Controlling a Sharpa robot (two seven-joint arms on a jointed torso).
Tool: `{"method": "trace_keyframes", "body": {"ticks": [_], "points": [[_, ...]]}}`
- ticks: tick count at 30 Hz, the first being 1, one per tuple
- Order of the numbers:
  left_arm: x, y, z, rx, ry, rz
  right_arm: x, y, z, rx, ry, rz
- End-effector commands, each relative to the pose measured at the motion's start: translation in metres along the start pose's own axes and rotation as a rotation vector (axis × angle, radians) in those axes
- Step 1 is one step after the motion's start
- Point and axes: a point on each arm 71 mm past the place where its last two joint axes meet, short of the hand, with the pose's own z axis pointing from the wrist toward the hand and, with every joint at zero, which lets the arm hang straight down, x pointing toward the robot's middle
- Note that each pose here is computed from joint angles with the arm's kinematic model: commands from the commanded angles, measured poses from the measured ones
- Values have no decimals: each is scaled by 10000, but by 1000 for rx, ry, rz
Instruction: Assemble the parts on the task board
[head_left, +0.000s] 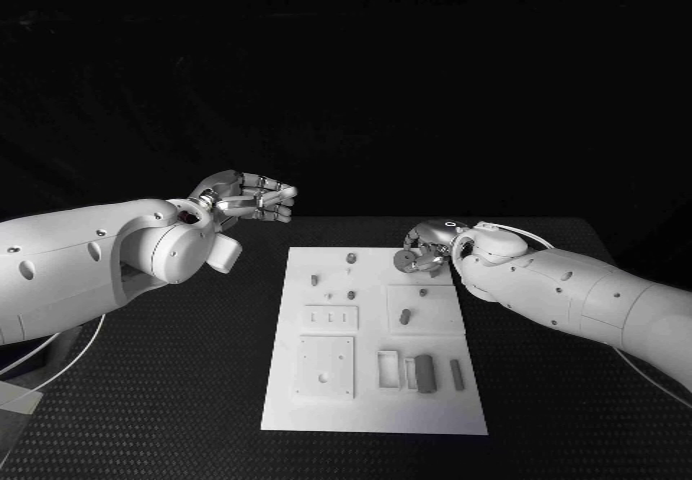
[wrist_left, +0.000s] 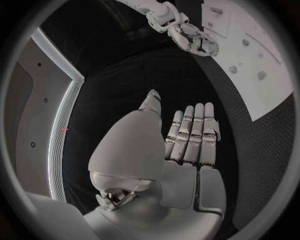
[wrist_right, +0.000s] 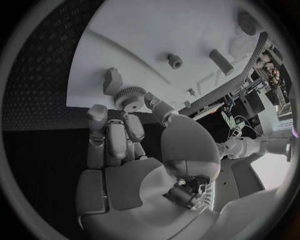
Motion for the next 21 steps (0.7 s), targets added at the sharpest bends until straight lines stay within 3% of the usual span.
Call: {"method": "trace_keyframes", "body": {"ticks": [1,21], "points": [[17,-20,5,15,14,1,24,21,4,-5,16,12],[8,-16,-9,13,12,1,69,-30,-7,4,25,-15]]}}
